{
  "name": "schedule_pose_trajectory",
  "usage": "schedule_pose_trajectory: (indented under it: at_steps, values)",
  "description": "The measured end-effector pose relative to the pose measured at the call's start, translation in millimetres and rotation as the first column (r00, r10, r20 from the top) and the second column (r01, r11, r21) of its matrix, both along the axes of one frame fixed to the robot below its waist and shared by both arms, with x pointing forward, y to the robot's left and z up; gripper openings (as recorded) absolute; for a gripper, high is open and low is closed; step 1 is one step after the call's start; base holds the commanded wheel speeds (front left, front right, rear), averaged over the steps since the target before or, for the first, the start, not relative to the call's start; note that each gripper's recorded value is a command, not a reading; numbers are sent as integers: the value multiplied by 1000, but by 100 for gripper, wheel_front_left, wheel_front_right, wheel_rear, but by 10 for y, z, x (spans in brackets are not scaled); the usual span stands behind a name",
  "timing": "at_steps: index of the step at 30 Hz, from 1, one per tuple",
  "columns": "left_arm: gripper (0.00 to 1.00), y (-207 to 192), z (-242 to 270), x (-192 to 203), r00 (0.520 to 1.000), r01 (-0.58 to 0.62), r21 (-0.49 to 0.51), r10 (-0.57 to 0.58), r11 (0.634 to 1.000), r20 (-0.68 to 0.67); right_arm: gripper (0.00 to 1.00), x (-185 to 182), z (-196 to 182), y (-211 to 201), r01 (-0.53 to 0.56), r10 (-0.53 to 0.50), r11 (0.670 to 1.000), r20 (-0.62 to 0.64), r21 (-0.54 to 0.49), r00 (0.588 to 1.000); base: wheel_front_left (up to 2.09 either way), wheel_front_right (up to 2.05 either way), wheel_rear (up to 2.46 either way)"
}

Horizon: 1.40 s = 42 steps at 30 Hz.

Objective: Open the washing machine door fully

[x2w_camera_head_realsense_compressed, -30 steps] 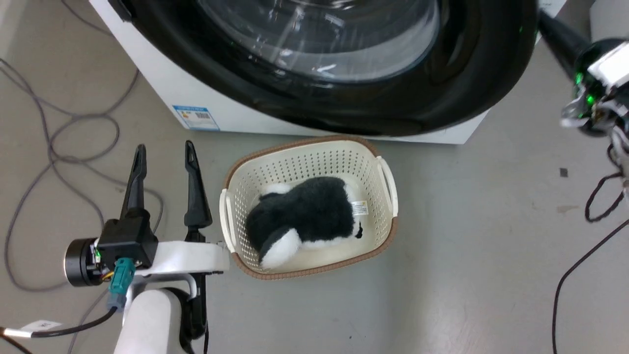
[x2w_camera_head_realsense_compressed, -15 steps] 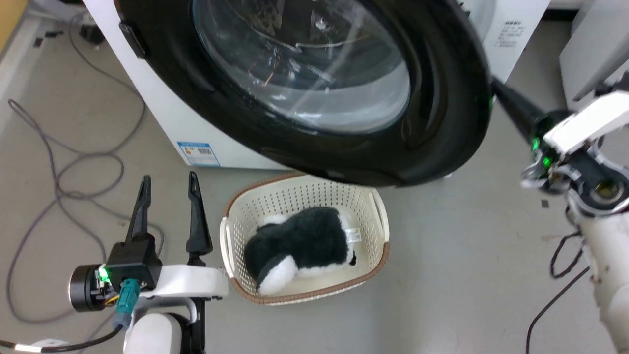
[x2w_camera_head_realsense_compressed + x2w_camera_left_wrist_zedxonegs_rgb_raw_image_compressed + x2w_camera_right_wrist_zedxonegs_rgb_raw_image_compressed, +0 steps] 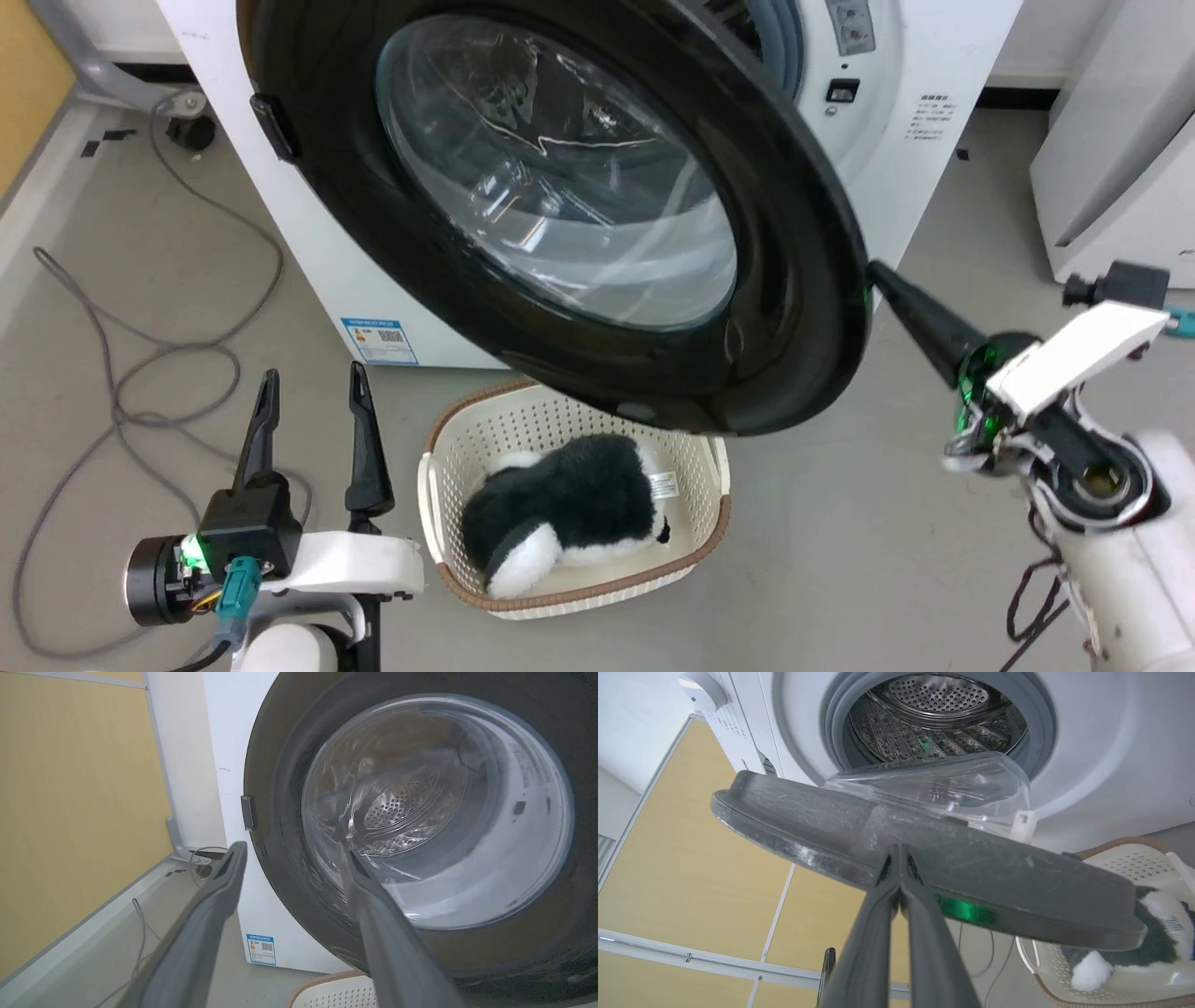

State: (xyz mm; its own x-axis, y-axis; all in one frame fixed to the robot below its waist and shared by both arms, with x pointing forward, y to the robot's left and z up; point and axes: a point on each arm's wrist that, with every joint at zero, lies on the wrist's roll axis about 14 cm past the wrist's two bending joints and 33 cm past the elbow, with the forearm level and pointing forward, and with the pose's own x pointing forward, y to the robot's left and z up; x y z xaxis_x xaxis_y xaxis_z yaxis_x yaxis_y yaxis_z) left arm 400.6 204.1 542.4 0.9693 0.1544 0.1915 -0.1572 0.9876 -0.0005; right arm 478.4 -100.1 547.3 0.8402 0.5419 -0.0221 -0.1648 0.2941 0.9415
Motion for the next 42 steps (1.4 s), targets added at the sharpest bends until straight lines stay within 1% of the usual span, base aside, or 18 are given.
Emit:
schedule_pose_trajectory:
  at_steps: [12,21,26,33,37,42]
  values:
    - [100,6,33,-123,1000,1,-1,-1,1000,7,0,-558,57,390,-128,126,989,29,78,992,0,0,0]
    - [100,42,27,-185,1000,-9,0,9,1000,4,0,-943,120,726,-236,231,965,59,115,971,0,0,0]
    - [100,47,26,-223,1000,-11,0,11,1000,3,0,-1157,203,983,-312,302,940,86,142,949,0,0,0]
    - [100,58,13,-279,1000,-16,-1,16,1000,-1,0,-1437,189,1249,-395,387,903,78,169,919,0,0,0]
    - [100,60,17,-296,1000,-16,-1,16,1000,-1,0,-1589,158,1409,-451,447,874,64,180,892,0,0,0]
    - [100,82,18,-318,1000,-23,-1,23,1000,-1,0,-1783,150,1643,-525,526,827,55,202,849,0,0,0]
